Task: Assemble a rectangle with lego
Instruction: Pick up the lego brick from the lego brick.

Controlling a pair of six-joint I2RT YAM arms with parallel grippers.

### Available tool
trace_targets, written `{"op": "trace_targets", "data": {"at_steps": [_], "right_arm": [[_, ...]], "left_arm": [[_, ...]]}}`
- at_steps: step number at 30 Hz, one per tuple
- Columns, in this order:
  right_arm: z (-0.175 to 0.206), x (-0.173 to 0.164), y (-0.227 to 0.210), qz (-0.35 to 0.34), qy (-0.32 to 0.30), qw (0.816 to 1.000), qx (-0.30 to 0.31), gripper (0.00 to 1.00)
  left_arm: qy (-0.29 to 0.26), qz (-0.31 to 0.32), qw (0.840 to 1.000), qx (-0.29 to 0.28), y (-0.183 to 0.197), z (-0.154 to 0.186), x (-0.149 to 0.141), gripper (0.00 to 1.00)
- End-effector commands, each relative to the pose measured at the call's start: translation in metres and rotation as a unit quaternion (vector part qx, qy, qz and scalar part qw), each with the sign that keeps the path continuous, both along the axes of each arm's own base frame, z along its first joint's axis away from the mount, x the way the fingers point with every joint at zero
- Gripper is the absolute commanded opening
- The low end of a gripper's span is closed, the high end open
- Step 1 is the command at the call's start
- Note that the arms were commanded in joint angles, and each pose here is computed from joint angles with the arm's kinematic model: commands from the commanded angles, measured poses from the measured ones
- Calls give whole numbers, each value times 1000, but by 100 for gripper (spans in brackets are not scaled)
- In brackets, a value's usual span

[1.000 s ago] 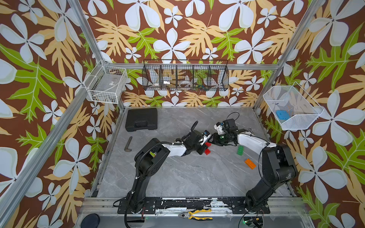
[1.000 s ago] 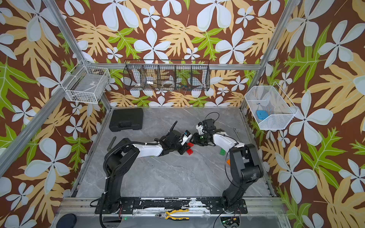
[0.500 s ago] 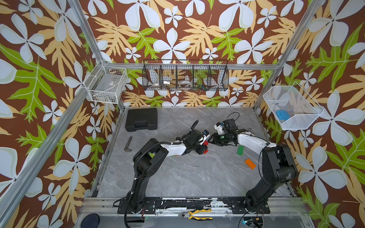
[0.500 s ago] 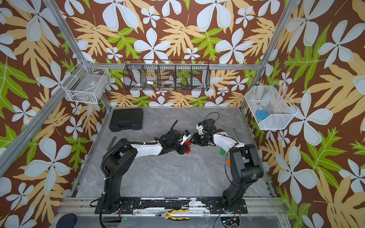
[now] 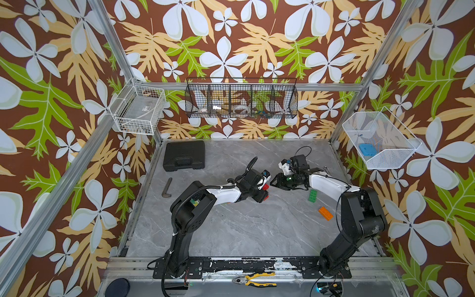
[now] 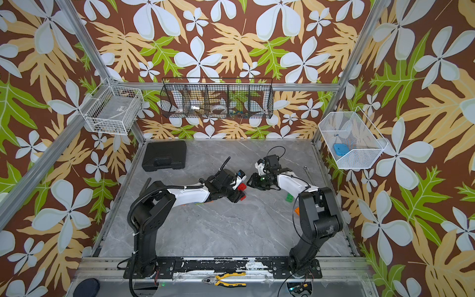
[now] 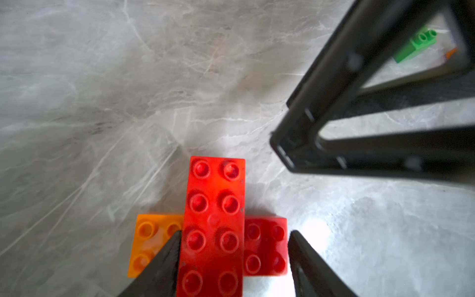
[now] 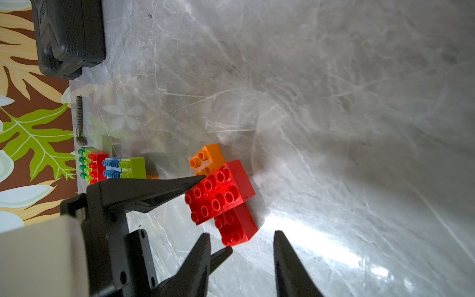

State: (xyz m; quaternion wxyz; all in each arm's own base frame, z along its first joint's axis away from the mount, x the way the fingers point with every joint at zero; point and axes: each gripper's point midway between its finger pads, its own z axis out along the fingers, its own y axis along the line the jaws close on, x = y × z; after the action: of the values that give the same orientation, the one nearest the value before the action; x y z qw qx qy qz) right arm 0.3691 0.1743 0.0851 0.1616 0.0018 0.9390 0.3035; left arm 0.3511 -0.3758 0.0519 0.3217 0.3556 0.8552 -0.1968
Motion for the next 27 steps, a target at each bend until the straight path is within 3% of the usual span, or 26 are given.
{"op": "trace_targets", "data": {"at_steps": [1,13,19,27], "right_arm": [[2,2,1,-1,-1,1000,1,39],[0,5,0,-5,-1,1000,-2,39],[2,11,0,-19,-3,1000,-9,40],[4,18,8,52,-43,994,-89,66]], "left_arm": [[-7,2,1000,-10,-1,9,1,65],[-22,15,999,-34,3,31,7,66],[-35,36,996,-79,12,68,12,65],[-56,163,970,-169,85,122,29,59]]}}
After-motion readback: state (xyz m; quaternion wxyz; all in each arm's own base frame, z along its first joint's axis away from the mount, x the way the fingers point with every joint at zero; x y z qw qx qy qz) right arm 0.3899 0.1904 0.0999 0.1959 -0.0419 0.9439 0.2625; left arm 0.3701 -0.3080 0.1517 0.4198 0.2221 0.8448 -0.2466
